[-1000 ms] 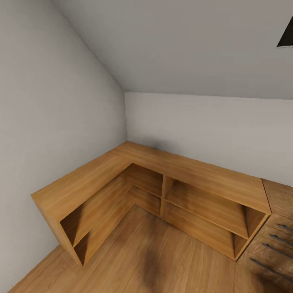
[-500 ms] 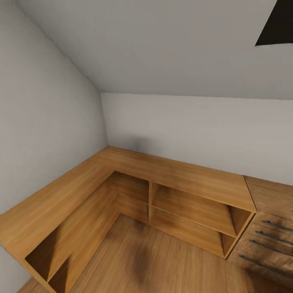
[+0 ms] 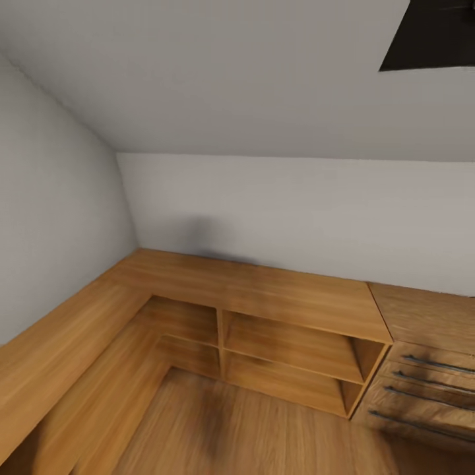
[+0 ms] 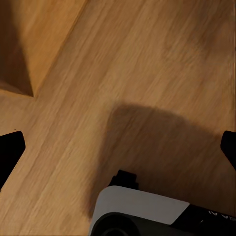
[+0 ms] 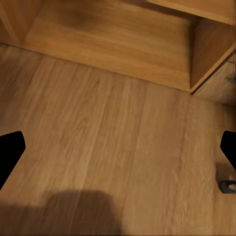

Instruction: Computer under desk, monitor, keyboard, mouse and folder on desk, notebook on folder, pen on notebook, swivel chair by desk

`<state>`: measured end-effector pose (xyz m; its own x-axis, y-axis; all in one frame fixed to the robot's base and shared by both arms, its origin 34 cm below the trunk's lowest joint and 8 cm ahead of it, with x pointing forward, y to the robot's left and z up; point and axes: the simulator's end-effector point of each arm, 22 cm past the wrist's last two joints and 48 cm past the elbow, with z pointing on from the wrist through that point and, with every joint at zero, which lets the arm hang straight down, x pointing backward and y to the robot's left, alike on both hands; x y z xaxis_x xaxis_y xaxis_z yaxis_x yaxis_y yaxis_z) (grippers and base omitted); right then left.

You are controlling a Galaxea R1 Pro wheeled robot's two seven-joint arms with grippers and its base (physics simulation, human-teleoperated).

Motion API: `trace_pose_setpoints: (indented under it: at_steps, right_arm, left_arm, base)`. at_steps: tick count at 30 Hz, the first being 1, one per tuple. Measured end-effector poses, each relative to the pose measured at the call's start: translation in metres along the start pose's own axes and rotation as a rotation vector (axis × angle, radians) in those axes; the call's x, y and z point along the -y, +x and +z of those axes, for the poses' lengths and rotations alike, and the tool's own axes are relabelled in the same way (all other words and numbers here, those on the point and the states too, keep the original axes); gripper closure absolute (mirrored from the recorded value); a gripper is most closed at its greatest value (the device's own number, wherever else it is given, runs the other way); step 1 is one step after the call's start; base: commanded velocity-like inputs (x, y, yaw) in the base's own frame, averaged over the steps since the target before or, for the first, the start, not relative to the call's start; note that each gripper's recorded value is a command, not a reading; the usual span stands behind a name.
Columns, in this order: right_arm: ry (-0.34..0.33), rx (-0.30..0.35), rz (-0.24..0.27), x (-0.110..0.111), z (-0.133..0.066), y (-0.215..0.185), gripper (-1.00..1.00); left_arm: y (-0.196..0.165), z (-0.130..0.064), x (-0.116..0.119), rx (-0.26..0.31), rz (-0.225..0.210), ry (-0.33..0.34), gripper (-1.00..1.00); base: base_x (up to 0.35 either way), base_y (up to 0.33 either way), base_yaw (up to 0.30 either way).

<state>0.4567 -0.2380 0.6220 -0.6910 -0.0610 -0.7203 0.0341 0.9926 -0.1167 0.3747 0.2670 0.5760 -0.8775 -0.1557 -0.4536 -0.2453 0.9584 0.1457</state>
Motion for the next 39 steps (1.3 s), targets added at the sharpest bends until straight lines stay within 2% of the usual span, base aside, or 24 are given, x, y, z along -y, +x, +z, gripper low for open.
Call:
trace_pose_setpoints:
  at_steps: [39]
  right_arm:
    - [-0.001,-0.018,0.004,-0.0022,-0.0001,0.0064,-1.00]
  left_arm:
    - [0.0050,0.0009,0.0007,-0.012,0.002,0.004,-1.00]
  base:
    - [0.040,0.026,-0.283]
